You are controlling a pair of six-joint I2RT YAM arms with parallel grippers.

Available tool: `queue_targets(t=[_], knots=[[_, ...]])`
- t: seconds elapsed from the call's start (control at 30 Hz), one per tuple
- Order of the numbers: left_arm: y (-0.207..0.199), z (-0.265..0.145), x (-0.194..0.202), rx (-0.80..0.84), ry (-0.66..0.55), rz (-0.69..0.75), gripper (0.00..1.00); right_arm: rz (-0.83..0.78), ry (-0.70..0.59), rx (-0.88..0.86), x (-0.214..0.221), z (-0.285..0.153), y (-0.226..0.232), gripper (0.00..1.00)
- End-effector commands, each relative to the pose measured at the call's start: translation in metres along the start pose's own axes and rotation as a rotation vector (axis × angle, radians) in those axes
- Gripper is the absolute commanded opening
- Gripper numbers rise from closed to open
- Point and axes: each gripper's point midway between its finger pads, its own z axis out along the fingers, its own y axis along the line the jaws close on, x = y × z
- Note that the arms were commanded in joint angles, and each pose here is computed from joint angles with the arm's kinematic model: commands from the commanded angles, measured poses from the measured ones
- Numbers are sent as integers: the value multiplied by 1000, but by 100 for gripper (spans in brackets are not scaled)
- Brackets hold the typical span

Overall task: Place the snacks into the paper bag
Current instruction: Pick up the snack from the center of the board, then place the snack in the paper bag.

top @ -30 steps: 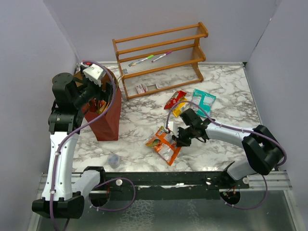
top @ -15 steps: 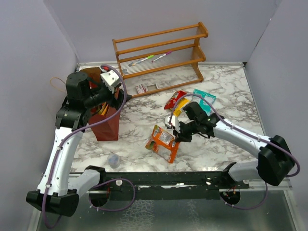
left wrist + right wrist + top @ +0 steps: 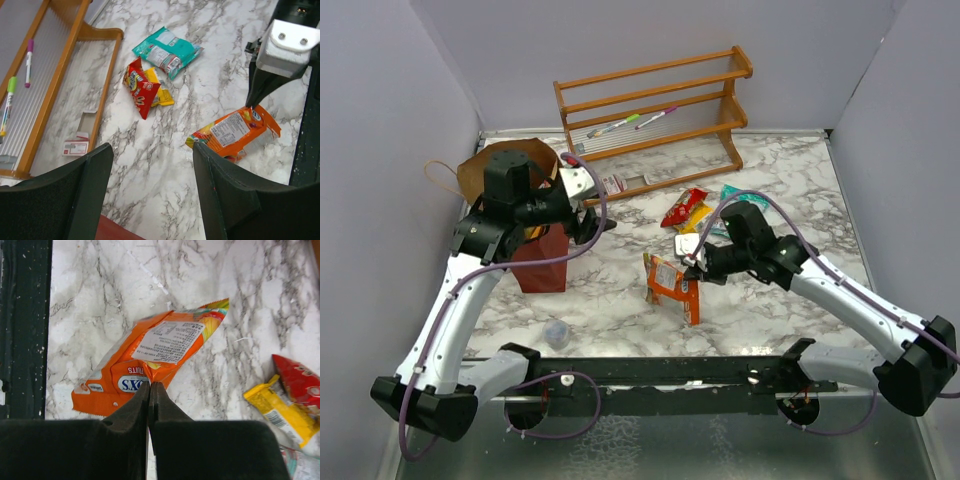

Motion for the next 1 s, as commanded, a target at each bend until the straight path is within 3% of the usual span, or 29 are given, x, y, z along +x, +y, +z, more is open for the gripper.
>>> queue_targets(t=[0.0, 0.4, 0.97], knots=[[-22, 13, -1, 151, -36, 28, 66, -112, -35, 63, -29, -21, -18, 1], [-54, 62, 25, 417, -44, 26, 66, -225, -82, 172, -64, -56, -30, 1], [-99, 142, 31, 774, -102, 6, 69, -217, -117, 168, -77, -67, -24, 1]])
